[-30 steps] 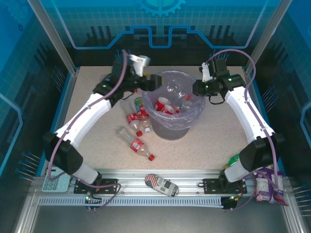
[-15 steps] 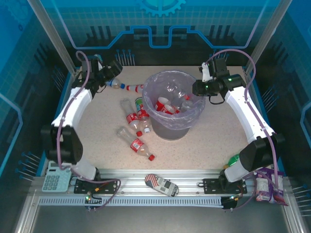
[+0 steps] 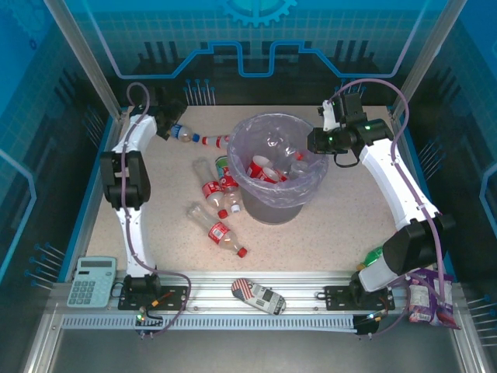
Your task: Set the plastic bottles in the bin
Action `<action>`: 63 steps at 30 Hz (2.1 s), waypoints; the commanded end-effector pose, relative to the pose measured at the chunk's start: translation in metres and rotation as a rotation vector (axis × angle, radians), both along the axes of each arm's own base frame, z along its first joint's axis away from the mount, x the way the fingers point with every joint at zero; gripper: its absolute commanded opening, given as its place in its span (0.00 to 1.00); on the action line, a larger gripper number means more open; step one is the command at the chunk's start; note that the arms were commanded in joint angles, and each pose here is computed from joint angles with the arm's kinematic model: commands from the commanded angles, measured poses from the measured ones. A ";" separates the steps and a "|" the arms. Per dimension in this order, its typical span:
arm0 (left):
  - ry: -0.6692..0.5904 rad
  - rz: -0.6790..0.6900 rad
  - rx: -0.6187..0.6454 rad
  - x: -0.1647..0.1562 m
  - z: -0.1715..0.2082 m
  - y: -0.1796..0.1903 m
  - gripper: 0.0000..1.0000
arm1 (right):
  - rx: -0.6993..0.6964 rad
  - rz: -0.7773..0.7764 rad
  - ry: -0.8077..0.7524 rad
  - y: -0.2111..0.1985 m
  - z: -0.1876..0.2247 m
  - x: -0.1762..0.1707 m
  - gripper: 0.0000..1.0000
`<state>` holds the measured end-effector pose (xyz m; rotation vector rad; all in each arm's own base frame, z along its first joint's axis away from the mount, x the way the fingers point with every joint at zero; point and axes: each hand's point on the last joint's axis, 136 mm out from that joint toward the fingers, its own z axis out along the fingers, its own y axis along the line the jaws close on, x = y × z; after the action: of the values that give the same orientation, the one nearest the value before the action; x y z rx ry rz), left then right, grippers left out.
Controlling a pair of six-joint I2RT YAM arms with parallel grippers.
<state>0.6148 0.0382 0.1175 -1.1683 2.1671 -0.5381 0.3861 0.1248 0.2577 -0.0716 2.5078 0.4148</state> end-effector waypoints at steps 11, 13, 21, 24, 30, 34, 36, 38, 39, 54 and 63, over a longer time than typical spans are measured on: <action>0.183 -0.018 0.078 -0.012 -0.068 0.011 0.91 | 0.011 0.025 -0.023 0.006 0.009 -0.007 0.24; 0.194 -0.013 0.073 -0.013 -0.075 0.012 0.90 | 0.013 0.025 -0.027 0.006 0.010 -0.007 0.24; 0.217 0.027 0.051 -0.023 -0.090 0.018 0.69 | 0.006 0.019 -0.033 0.003 0.010 -0.010 0.24; 0.207 0.040 0.049 -0.027 -0.088 0.020 0.62 | 0.006 0.020 -0.033 0.003 0.010 -0.010 0.24; 0.162 0.066 0.036 -0.033 -0.074 0.023 0.52 | 0.014 0.024 -0.038 0.004 0.012 -0.011 0.24; 0.082 0.082 0.034 -0.036 -0.047 0.024 0.48 | 0.028 0.032 -0.053 0.006 0.018 -0.011 0.25; 0.045 0.086 0.034 -0.039 -0.032 0.024 0.48 | 0.038 0.037 -0.063 0.008 0.022 -0.011 0.26; -0.002 0.088 0.033 -0.041 -0.012 0.023 0.47 | 0.051 0.042 -0.076 0.010 0.027 -0.012 0.32; -0.038 0.087 0.032 -0.042 0.003 0.022 0.46 | 0.058 0.043 -0.084 0.010 0.030 -0.011 0.35; -0.489 -0.016 0.135 -0.114 0.208 -0.012 0.33 | 0.082 0.004 -0.123 0.006 0.042 -0.013 0.63; -0.772 -0.411 0.309 -0.176 0.333 -0.138 0.24 | 0.049 -0.060 -0.094 -0.011 0.030 -0.019 0.51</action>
<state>0.4571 -0.0681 0.4163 -0.4735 1.7221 -0.6836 0.3710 0.1231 0.2865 -0.0375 2.4074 0.4629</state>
